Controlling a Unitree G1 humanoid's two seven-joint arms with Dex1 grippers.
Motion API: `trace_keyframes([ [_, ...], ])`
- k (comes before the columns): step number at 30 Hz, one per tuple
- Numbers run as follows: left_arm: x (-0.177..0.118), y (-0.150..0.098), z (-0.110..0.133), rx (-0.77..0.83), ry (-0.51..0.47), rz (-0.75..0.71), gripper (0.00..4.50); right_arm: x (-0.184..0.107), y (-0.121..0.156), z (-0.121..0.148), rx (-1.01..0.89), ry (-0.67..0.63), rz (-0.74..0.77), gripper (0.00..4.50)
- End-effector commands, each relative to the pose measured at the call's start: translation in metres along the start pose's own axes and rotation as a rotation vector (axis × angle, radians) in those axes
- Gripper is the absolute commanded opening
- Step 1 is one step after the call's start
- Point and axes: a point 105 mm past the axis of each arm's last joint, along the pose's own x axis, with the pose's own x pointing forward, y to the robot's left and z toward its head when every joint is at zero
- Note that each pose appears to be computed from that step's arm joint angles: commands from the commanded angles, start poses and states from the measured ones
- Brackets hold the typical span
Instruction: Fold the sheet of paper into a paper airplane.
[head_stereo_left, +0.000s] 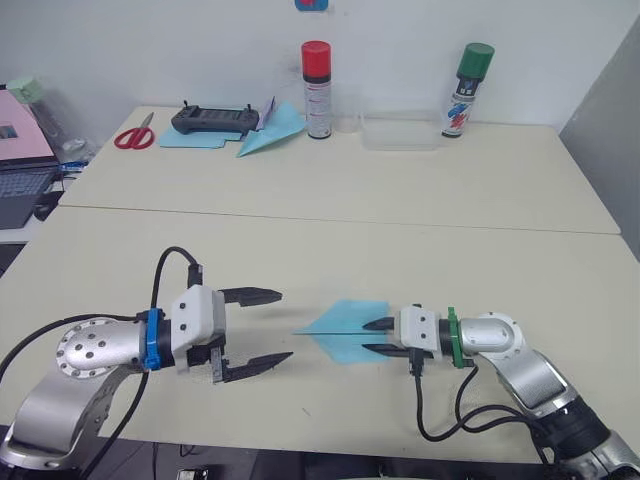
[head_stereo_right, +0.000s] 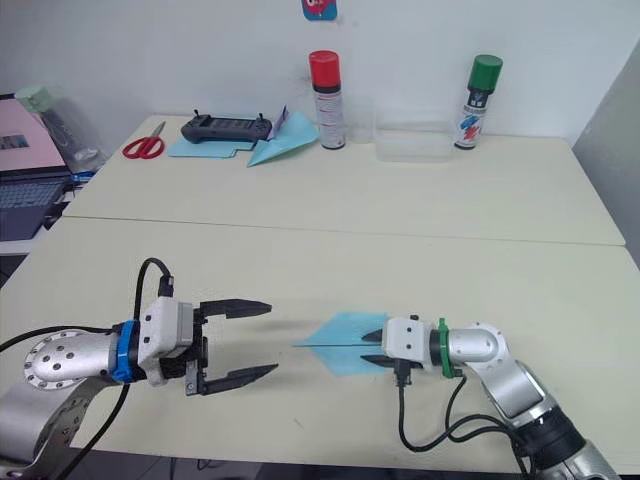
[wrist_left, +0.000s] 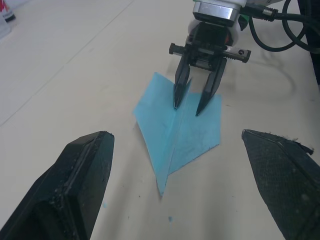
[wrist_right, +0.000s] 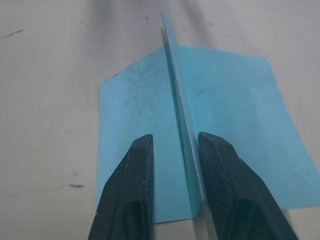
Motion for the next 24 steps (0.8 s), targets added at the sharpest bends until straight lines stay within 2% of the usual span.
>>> trace_keyframes([
  [1, -0.002, 0.003, 0.015, 0.047, -0.027, 0.005, 4.50, -0.003, -0.007, 0.003, 0.005, -0.019, -0.029, 0.53],
  [2, -0.001, 0.003, 0.015, 0.048, -0.028, 0.008, 4.50, -0.003, -0.007, 0.003, 0.005, -0.020, -0.027, 0.15],
  [3, -0.001, 0.004, 0.016, 0.045, -0.031, 0.010, 4.50, -0.004, -0.007, 0.003, 0.004, -0.018, -0.025, 0.02],
  [10, 0.003, 0.001, 0.021, 0.014, -0.048, -0.026, 4.50, -0.012, -0.010, -0.002, 0.068, -0.009, -0.066, 0.02],
  [12, 0.006, 0.002, 0.027, 0.026, -0.056, -0.051, 4.50, -0.025, -0.019, 0.001, 0.119, -0.024, -0.155, 0.02],
  [16, 0.025, 0.012, 0.053, 0.019, -0.105, -0.090, 4.50, -0.075, -0.035, 0.000, 0.393, -0.056, -0.517, 0.02],
  [20, 0.052, 0.023, 0.074, 0.050, -0.181, -0.045, 4.50, -0.118, -0.027, -0.023, 0.552, 0.061, -0.816, 0.02],
  [22, 0.066, 0.020, 0.072, 0.053, -0.204, -0.066, 4.50, -0.148, -0.024, -0.044, 0.643, 0.153, -1.082, 0.02],
  [24, 0.074, 0.021, 0.071, 0.052, -0.214, -0.085, 4.50, -0.162, -0.016, -0.056, 0.713, 0.202, -1.228, 0.02],
])
